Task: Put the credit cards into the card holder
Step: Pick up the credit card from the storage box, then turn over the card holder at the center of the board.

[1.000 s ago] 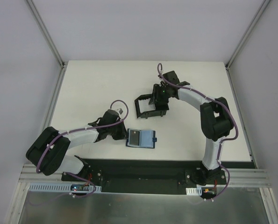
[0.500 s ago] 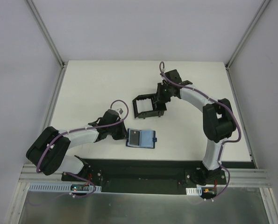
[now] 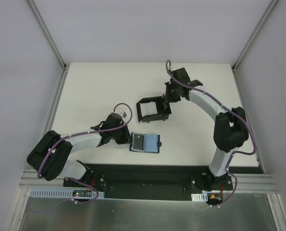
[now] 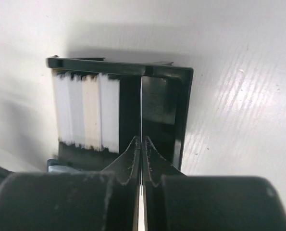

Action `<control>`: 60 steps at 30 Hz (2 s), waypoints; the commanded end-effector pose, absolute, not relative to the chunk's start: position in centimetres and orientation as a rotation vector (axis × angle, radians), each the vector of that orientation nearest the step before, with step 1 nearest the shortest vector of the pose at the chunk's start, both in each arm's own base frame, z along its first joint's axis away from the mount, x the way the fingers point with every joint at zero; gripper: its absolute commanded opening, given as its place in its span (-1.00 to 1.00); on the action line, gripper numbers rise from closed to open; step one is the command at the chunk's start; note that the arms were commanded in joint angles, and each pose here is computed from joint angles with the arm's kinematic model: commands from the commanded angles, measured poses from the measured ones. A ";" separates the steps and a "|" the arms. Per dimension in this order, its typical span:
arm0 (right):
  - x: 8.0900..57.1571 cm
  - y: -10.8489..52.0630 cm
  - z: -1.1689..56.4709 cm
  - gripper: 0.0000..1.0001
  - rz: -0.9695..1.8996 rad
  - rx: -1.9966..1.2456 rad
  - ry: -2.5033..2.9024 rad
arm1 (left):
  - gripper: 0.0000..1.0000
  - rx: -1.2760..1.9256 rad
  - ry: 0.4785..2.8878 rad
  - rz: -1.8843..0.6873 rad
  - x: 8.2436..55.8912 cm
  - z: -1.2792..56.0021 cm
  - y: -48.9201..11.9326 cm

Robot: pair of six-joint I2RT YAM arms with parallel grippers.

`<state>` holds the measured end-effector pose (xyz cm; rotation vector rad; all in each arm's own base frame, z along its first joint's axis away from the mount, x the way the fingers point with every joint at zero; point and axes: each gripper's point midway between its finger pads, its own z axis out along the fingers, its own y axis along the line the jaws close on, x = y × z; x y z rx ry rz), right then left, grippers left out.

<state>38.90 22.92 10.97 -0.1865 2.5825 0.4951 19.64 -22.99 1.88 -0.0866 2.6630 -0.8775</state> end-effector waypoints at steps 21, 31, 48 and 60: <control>20.7 25.5 10.6 -0.99 0.793 -0.054 2.507 | -1.00 -0.052 2.681 -0.849 18.9 1.6 -22.4; 20.8 26.7 8.7 -0.99 0.766 0.028 2.531 | -1.00 -0.062 2.689 -0.847 18.6 1.4 -22.2; 20.1 25.3 5.5 -0.99 0.622 0.046 2.578 | -1.00 -0.071 2.689 -0.841 18.6 1.3 -22.1; 20.0 27.6 5.5 -0.99 0.706 0.052 2.570 | -1.00 -0.065 2.699 -0.840 18.5 1.1 -22.2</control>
